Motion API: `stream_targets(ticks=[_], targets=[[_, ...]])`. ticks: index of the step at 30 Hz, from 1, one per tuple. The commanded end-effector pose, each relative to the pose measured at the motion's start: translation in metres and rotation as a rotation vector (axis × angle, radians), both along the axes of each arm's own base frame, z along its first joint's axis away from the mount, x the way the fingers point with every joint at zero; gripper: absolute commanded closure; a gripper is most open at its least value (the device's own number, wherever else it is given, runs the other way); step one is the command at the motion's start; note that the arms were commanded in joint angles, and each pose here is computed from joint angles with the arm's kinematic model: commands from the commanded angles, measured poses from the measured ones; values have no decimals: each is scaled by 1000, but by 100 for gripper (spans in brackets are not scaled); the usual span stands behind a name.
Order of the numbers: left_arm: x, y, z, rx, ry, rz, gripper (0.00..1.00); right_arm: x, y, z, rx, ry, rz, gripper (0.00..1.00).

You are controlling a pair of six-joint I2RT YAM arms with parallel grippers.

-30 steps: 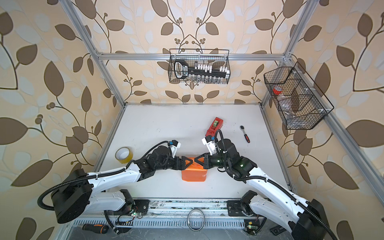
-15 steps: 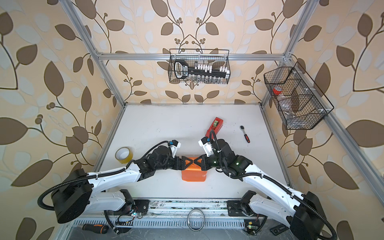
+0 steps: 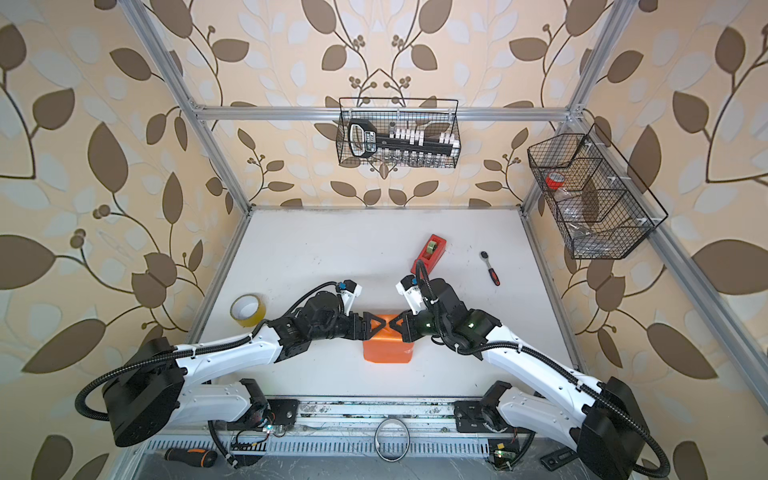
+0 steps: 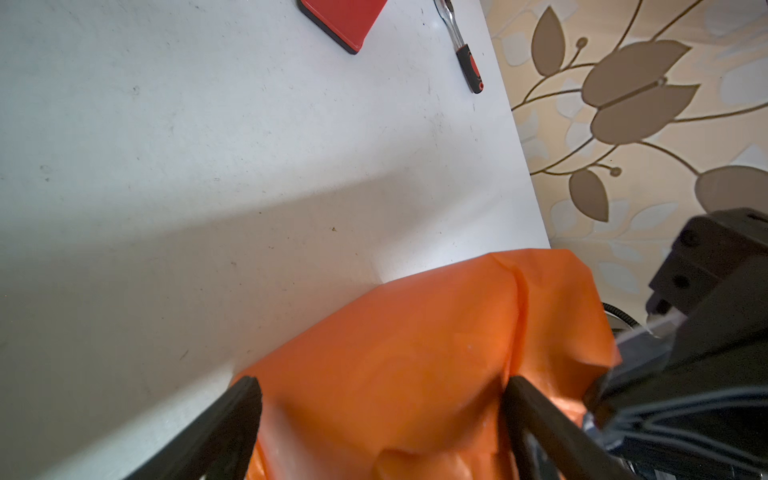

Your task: Wrap the gift box in paper

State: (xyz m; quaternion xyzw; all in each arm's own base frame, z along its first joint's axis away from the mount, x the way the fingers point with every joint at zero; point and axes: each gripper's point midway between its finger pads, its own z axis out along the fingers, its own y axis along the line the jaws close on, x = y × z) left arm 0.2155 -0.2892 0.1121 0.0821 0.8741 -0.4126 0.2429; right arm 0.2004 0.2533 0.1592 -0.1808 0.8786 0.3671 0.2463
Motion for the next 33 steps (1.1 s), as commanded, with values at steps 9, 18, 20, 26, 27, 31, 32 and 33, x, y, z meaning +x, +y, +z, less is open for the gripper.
stream_targets(ticks=[9,18,20,26,27,31,32,33], targets=[[-26,35,-66,245,139,-5,8,4,-7,-12,-96,-42,16,100],[-26,34,-65,244,138,-6,8,-2,-17,-31,-151,-60,41,100],[-26,35,-66,245,141,-6,8,-4,-19,-34,-153,-71,46,100],[-26,35,-67,248,145,-6,8,-10,-21,-40,-161,-76,58,100],[-26,35,-67,248,145,-5,8,-11,-22,-42,-167,-81,60,100],[-26,34,-66,247,142,-5,8,-14,-25,-44,-172,-92,64,93],[-26,34,-66,247,142,-6,8,-14,-25,-44,-173,-93,62,91],[-26,34,-66,248,143,-7,8,-14,-26,-45,-176,-97,62,89]])
